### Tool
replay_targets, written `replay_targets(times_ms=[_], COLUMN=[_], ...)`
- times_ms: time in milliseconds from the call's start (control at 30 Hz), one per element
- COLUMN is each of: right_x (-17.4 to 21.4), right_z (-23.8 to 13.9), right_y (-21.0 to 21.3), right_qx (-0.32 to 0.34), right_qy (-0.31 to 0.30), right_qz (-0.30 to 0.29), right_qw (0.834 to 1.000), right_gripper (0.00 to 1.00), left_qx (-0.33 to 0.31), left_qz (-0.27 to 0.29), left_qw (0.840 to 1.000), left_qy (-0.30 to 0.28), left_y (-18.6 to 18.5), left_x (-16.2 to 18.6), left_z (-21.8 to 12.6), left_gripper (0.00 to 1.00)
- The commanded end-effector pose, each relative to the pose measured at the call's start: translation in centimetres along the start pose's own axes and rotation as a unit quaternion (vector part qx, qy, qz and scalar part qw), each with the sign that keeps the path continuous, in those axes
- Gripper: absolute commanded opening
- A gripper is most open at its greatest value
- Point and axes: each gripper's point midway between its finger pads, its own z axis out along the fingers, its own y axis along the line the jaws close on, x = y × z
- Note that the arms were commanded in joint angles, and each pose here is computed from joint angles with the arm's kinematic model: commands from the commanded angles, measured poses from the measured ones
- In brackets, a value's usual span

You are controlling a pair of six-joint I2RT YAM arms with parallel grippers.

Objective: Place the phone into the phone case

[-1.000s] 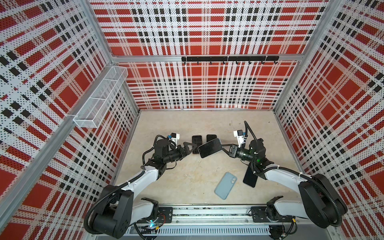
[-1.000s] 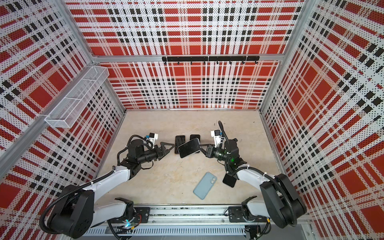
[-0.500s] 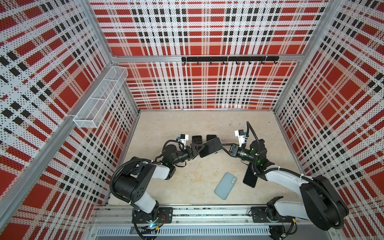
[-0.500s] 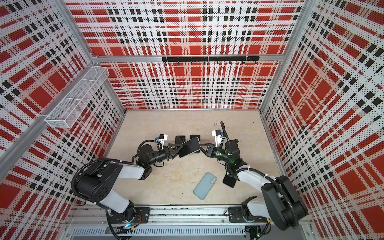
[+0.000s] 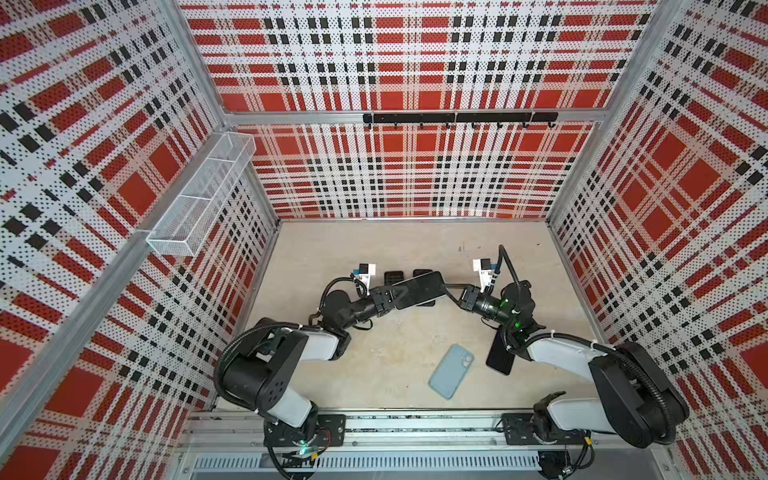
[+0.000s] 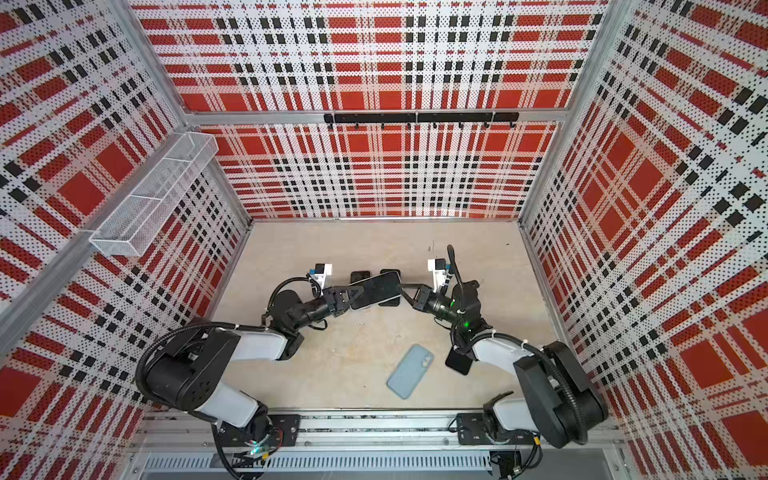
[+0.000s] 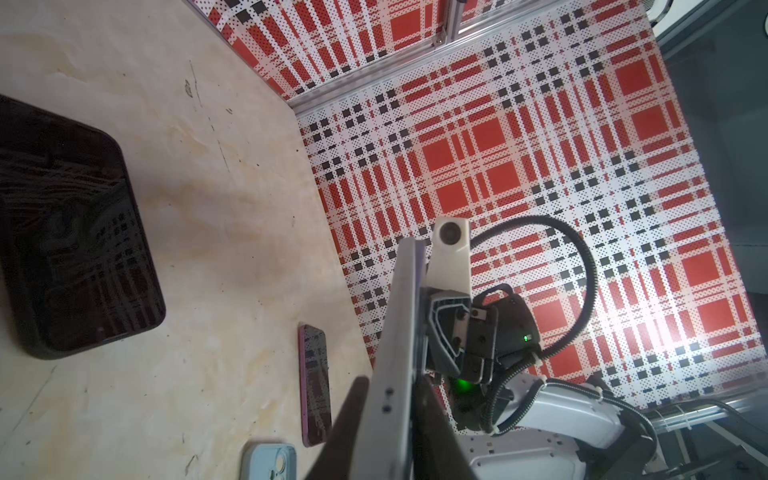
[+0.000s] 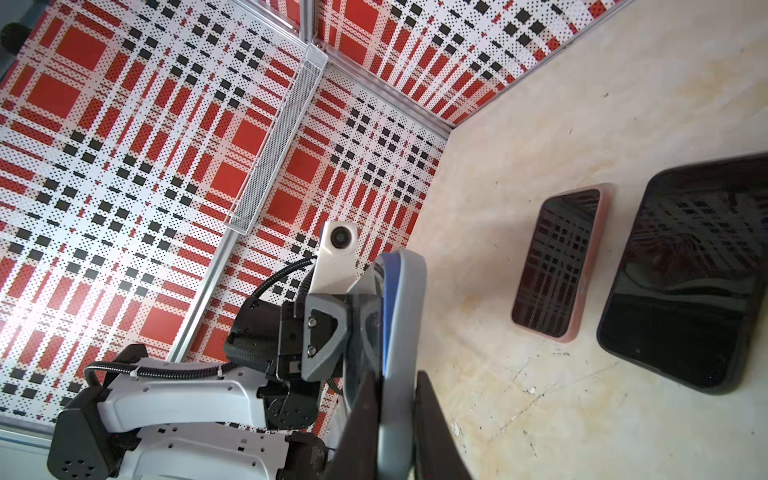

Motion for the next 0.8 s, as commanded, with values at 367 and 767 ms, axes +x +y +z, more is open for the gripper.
replay_targets(times_ms=[367,767], right_x=[-2.1,-3.5], right_z=[-0.9,-0.9], right_y=[4.2,6.8], right_qx=[-0.059,-0.095], right_qy=[-0.015,0.019], right_qz=[-0.065,-0.097], right_qw=[0.996,0.991], right_gripper=[0.24,0.43], left_qx=[0.068,0.108], left_qz=[0.037,0.049], left_qw=[0.997,0.989], left_qy=[0.031,0.084], left_y=[-4.5,-7.4], left_x=[0.5,1.9], left_z=[0.4,1.6], left_gripper=[0.00,0.00])
